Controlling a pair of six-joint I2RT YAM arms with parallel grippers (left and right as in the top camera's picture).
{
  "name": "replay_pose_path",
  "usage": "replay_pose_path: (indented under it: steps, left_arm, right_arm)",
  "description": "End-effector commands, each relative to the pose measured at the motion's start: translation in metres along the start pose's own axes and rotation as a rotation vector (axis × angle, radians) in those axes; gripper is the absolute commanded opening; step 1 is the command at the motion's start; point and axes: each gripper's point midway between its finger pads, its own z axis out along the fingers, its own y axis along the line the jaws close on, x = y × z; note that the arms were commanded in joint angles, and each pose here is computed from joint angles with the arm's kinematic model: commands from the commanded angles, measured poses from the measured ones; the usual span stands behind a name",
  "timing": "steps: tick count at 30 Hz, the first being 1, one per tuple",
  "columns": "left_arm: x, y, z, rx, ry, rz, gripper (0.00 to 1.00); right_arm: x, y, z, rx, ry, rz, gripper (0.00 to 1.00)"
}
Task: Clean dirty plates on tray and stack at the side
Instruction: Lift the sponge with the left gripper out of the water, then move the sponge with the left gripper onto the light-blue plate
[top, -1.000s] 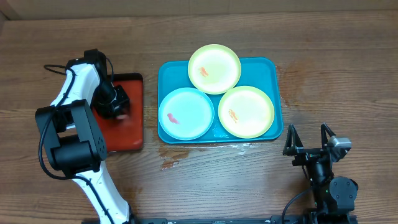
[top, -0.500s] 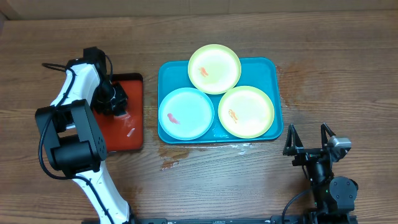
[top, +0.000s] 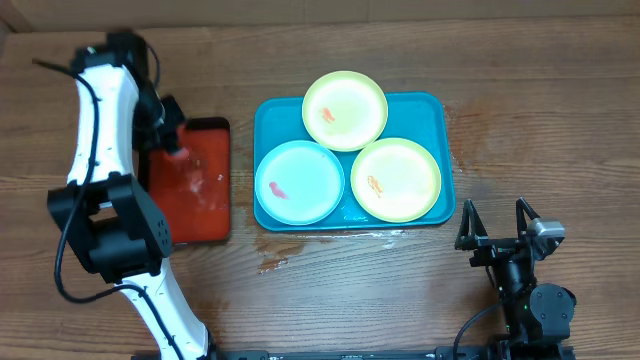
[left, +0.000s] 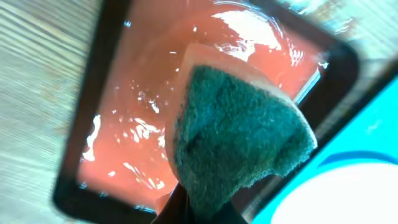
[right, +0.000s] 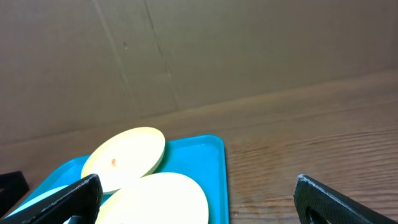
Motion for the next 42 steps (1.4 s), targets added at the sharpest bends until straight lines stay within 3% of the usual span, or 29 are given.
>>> replay_pose_path:
  steps: [1,6,13,15,20,24,28,32,36,42]
  left_arm:
    - [-0.006,-0.001,-0.035,0.009,-0.062,0.023,0.04]
    - [0.007,0.004,-0.017,-0.017,0.006,-0.013,0.04]
    - [0.032,0.007,0.058,-0.02,0.123,-0.024,0.04]
    - [0.036,0.011,0.05,-0.034,0.135,-0.019,0.04]
    - [0.035,0.004,-0.019,0.012,0.022,0.008,0.04]
    - [0.054,-0.019,-0.063,0.072,-0.079,0.08,0.04]
    - [0.097,-0.058,-0.071,0.111,-0.056,0.215,0.04]
    - [0.133,-0.11,-0.047,0.15,-0.013,0.3,0.04]
    - [0.151,-0.159,-0.011,0.194,-0.07,0.381,0.04]
    - [0.161,-0.179,0.044,0.186,-0.16,0.322,0.04]
  right_arm:
    - [0.002,-0.002,0.0,0.007,-0.002,0.001,1.0]
    - [0.002,-0.002,0.0,0.007,-0.002,0.001,1.0]
    - [0.002,-0.002,0.0,0.007,-0.002,0.001,1.0]
    - [0.002,-0.002,0.0,0.007,-0.002,0.001,1.0]
    - [0.002,-0.002,0.0,0.007,-0.002,0.001,1.0]
    - [0.002,-0.002,0.0,0.007,-0.002,0.001,1.0]
    - [0.002,-0.002,0.0,0.007,-0.002,0.001,1.0]
    - [0.002,-0.002,0.0,0.007,-0.002,0.001,1.0]
    - [0.002,-0.002,0.0,0.007,-0.002,0.001,1.0]
    - [0.002,-0.002,0.0,0.007,-0.002,0.001,1.0]
